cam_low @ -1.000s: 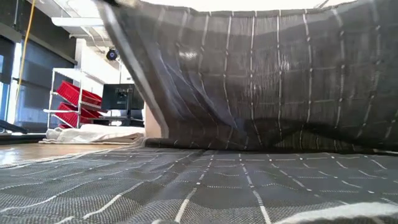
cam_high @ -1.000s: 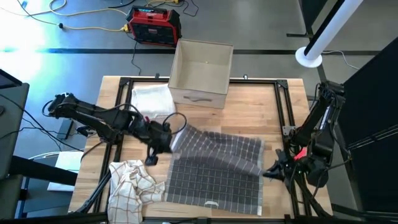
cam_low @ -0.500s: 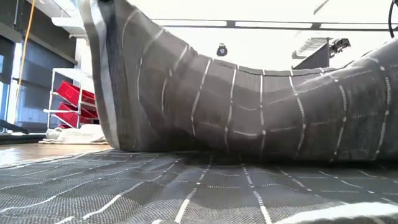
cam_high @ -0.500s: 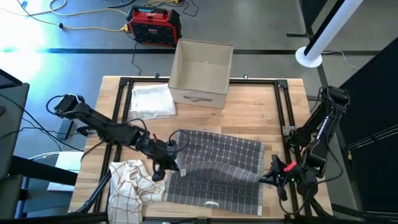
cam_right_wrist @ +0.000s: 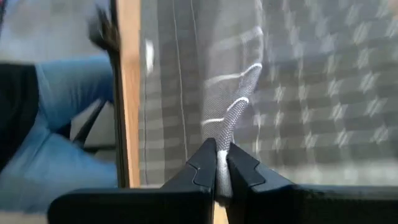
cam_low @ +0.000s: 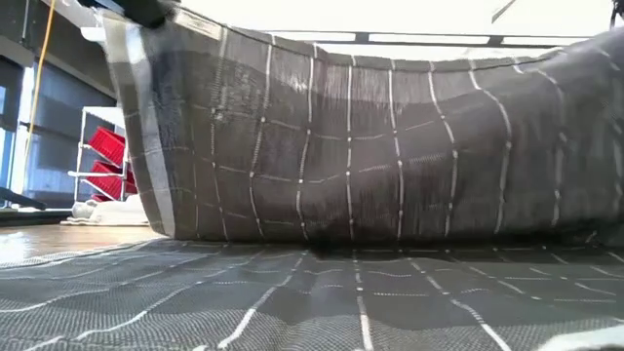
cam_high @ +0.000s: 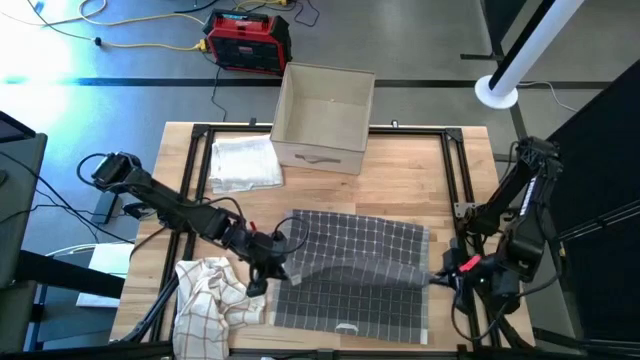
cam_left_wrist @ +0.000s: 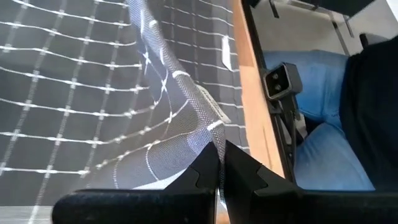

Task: Fold towel
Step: Fold the gray towel

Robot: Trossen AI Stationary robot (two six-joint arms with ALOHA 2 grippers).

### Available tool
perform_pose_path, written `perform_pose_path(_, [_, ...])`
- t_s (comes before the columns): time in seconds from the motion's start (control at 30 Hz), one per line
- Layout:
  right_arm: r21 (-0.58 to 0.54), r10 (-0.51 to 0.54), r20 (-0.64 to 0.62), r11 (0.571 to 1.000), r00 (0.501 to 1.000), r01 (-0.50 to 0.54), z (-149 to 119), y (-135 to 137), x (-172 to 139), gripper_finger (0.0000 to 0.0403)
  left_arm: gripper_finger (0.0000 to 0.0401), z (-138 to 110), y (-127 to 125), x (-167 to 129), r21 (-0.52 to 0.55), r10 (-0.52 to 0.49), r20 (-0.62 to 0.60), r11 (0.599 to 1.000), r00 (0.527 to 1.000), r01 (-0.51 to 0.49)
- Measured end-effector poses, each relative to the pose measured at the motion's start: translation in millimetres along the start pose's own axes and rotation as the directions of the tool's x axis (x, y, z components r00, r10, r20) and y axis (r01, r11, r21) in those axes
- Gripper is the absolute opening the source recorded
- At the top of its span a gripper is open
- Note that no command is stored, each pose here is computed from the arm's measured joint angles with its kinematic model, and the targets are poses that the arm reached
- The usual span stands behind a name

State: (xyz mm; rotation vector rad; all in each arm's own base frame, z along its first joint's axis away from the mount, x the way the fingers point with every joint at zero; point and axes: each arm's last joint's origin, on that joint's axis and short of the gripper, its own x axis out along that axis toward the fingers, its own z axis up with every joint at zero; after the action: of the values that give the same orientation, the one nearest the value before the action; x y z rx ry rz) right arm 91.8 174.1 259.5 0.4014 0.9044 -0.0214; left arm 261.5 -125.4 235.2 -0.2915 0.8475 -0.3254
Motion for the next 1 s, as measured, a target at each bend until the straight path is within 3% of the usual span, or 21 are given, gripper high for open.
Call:
perform_pose_path(0.2, [0.096,0.071,-0.183,0.994,0.980,-0.054,-26.1,3.2,33.8,0.0000,0.0000,-9.8,-6.1,19.4,0.007,-0.004,-0.059,1.000,0.998,0.004])
perform_pose_path(0.4, [0.100,0.084,-0.205,0.993,0.975,-0.064,-34.4,7.4,48.0,0.0000,0.0000,-13.1,-6.1,47.6,-0.016,-0.073,-0.077,0.997,0.994,0.072])
perform_pose_path(0.67, [0.107,0.098,-0.232,0.991,0.968,-0.075,-41.6,16.9,63.2,0.0001,0.0006,-23.9,-1.5,71.5,-0.120,-0.105,-0.156,0.989,0.982,0.087])
perform_pose_path(0.8, [0.149,0.127,-0.304,0.985,0.944,-0.085,-45.2,22.1,72.3,0.0001,0.0038,-28.8,-1.2,79.2,-0.225,-0.155,-0.202,0.968,0.967,0.108])
perform_pose_path(1.0, [0.239,0.180,-0.350,0.966,0.919,-0.097,-44.9,29.5,86.3,0.0014,0.0124,-32.7,0.0,84.8,-0.330,-0.180,-0.235,0.939,0.955,0.096])
